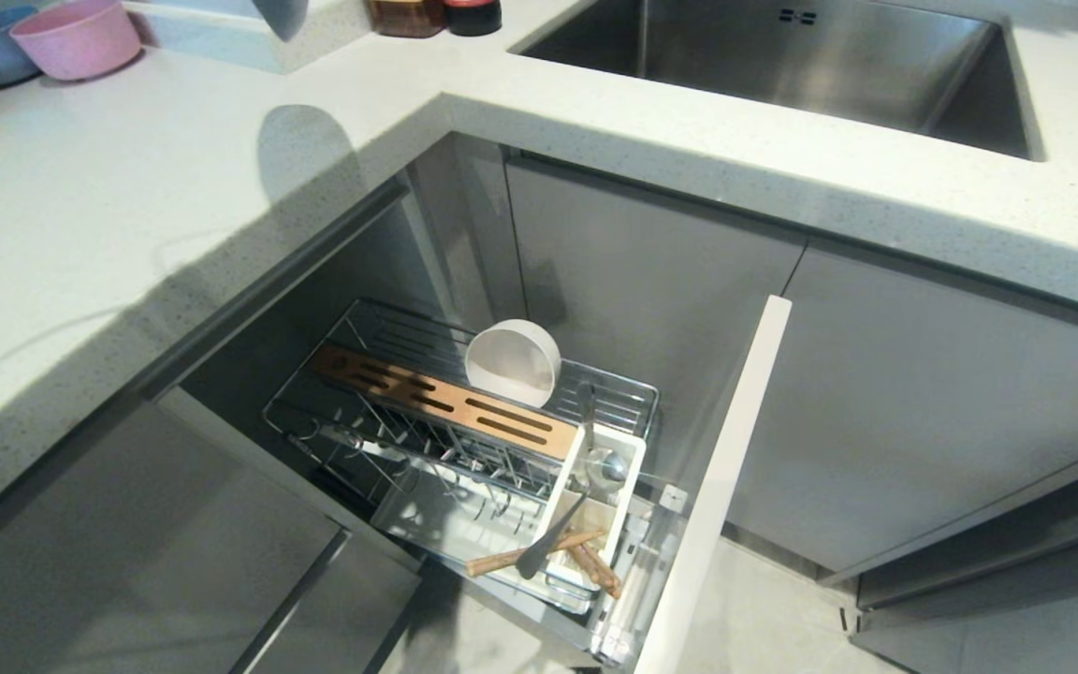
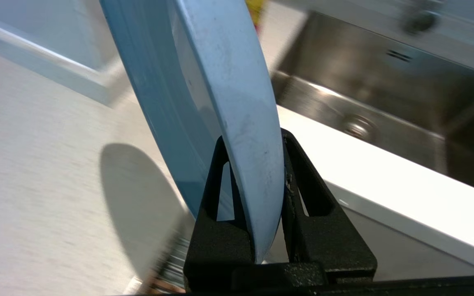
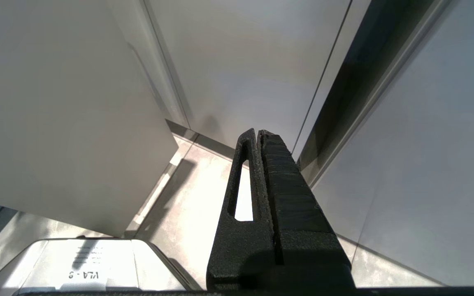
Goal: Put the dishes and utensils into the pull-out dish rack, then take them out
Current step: Take the plate out of the cupboard
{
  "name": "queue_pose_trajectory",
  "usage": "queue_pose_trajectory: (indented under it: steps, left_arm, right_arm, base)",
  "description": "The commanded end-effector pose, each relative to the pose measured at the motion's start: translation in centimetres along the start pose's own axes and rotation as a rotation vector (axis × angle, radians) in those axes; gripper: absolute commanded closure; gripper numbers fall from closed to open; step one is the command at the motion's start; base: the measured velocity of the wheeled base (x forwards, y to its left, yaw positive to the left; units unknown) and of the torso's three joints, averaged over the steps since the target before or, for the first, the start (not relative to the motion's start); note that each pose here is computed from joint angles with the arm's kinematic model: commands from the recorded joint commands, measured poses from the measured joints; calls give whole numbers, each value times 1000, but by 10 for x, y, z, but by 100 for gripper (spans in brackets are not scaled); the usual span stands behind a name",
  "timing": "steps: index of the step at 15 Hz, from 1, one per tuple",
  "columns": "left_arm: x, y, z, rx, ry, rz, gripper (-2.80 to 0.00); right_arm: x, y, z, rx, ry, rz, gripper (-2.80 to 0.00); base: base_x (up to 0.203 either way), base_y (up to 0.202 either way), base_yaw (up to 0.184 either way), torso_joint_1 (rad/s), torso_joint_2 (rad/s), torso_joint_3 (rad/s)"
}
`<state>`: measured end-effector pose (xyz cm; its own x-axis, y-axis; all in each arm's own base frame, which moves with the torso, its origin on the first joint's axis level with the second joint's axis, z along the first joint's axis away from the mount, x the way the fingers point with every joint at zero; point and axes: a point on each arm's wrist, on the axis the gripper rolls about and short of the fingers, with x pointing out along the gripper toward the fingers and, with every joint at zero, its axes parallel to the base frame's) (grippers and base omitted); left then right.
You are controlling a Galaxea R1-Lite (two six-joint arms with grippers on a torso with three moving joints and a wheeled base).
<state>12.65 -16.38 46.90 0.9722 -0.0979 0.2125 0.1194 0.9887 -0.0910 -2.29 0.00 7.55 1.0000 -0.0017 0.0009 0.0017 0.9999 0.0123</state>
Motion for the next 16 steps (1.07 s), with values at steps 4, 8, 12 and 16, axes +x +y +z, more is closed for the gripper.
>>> queue_pose_trajectory:
  steps: [4,8,12,16]
  left_arm:
    - [27,36,1,96,-34,235,0]
    - [41,71,2,171,-33,417,0]
    - [33,107,8,228,-11,565,0]
    - [14,139,15,294,20,605,0]
  right_arm:
    - [0,0,0,0,2,0,0]
    - [0,0,0,0,2,0,0]
    - [0,0,0,0,2,0,0]
    - [0,0,0,0,2,0,0]
  base:
    - [0,0,0,0,0,0]
    - [0,0,0,0,0,0]
    - [0,0,0,0,0,0]
    - [0,0,0,0,0,0]
